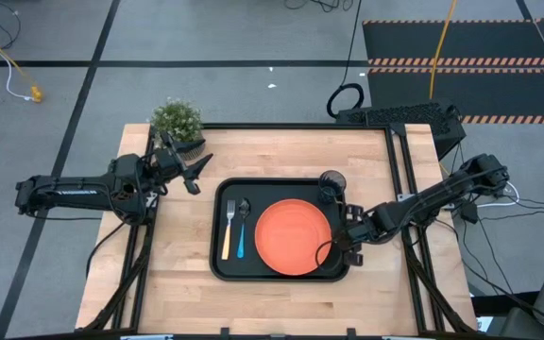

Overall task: Pick and place plate/cup/fork/spoon on tray
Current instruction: Adjust the orange plate

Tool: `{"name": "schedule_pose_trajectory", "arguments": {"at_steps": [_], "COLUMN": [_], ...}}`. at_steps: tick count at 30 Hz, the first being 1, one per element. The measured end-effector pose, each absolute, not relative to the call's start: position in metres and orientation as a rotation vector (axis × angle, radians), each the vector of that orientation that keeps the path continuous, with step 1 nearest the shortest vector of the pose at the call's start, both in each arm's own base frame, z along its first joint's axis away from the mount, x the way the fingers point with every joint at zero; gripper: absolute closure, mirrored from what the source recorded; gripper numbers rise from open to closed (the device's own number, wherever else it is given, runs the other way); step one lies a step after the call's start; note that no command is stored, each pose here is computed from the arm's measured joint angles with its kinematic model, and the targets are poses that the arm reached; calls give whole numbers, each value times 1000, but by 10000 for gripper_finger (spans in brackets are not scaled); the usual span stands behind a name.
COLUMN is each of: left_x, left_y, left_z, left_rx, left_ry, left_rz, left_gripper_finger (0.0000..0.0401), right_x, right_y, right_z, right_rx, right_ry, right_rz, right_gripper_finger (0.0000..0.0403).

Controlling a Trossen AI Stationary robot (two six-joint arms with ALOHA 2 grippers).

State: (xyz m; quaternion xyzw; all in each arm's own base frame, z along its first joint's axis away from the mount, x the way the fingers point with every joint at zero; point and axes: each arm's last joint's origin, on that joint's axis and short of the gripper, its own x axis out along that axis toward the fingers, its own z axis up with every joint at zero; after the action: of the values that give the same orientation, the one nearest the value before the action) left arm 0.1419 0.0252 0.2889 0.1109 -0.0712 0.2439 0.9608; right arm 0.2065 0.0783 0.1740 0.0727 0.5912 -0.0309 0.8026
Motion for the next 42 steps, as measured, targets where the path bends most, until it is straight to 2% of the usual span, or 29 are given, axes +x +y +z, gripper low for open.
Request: {"name": "schedule_pose_trajectory", "arguments": {"at_steps": [14,25,42], "left_x": [142,142,142], "left_y": [25,25,25], "left_z": [289,289,289], "left_rx": [225,225,226], "left_ry": [-144,-144,-143], "left_rz": [494,494,494], "left_gripper_finger": [185,185,185], "right_x": [213,212,217], "right_y": [79,81,83], "right_z": [169,145,148], "right_rx": [154,197,199], "right_ry": [1162,1170,1113], "right_rz": [-51,-23,-12], "right_gripper_finger": [307,307,307]}}
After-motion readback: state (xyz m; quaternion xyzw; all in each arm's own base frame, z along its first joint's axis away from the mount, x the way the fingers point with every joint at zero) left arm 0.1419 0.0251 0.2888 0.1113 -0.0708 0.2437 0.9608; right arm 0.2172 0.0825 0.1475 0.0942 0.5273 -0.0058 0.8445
